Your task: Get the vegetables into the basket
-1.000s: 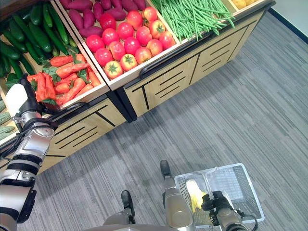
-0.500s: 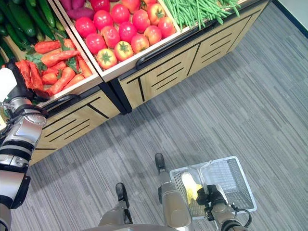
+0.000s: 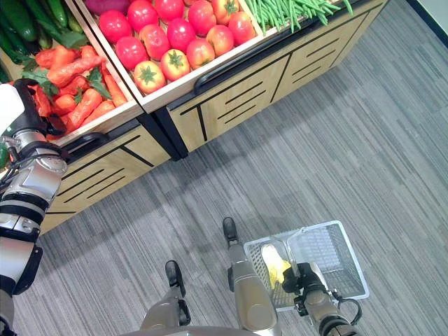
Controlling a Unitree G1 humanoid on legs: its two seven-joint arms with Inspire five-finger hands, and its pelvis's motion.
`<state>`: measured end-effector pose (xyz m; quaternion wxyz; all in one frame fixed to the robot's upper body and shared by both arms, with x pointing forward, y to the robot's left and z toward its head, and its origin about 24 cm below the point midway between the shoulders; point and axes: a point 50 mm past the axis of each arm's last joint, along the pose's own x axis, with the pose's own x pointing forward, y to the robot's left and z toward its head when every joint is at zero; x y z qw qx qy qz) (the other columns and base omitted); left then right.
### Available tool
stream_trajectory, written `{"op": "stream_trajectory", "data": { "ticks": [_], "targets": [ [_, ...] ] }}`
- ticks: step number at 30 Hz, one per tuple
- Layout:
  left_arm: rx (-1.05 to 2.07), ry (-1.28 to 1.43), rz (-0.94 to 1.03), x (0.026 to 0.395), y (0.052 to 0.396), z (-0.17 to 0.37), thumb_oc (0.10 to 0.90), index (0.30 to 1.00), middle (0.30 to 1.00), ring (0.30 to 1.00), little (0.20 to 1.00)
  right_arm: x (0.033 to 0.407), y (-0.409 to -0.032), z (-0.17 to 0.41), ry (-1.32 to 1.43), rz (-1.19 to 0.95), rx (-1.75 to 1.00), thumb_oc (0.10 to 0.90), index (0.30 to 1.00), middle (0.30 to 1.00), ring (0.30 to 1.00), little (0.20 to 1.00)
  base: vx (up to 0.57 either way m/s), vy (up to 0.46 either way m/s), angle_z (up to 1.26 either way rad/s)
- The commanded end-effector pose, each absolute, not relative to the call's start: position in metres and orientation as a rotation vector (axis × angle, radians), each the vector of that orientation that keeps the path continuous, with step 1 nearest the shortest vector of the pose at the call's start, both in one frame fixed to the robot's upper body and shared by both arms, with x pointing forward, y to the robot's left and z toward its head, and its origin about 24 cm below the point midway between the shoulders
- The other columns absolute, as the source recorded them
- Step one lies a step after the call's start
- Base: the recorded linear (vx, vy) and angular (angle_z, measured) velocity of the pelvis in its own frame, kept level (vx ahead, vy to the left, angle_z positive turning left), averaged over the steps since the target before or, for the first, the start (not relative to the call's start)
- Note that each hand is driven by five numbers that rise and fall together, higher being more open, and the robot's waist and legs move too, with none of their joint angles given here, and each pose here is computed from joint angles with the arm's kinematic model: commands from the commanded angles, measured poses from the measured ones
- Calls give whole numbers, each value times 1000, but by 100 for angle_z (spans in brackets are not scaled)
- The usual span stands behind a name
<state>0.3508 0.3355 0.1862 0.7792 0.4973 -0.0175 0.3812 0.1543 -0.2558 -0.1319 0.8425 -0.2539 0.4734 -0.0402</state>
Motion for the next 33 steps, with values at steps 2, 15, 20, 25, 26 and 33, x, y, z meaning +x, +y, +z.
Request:
{"op": "stream_trajectory", "data": {
  "ticks": [2,15,20,25,26,33],
  "targets": [
    [1143,-134,869,348,341,215,400,300,300,300,300,129,-259,-141,1077,-72,-549,400,300,300,300,300,0,0,0],
    [1219,-194,871,340,343,226,400,300,300,300,300,125,-264,-141,1095,-71,-563,400,300,300,300,300,-5,2,1],
    [1362,-250,907,332,351,255,400,300,300,300,300,118,-272,-141,1123,-65,-593,400,300,300,300,300,6,6,1],
    [1455,-240,907,330,357,265,400,300,300,300,300,114,-273,-142,1137,-51,-603,400,300,300,300,300,4,21,4],
    [1469,-241,905,331,356,267,400,300,300,300,300,111,-274,-143,1150,-48,-611,400,300,300,300,300,-9,24,3],
    [1508,-314,891,324,350,275,400,300,300,300,300,103,-273,-145,1181,-44,-606,400,300,300,300,300,15,28,6]
  ]
}}
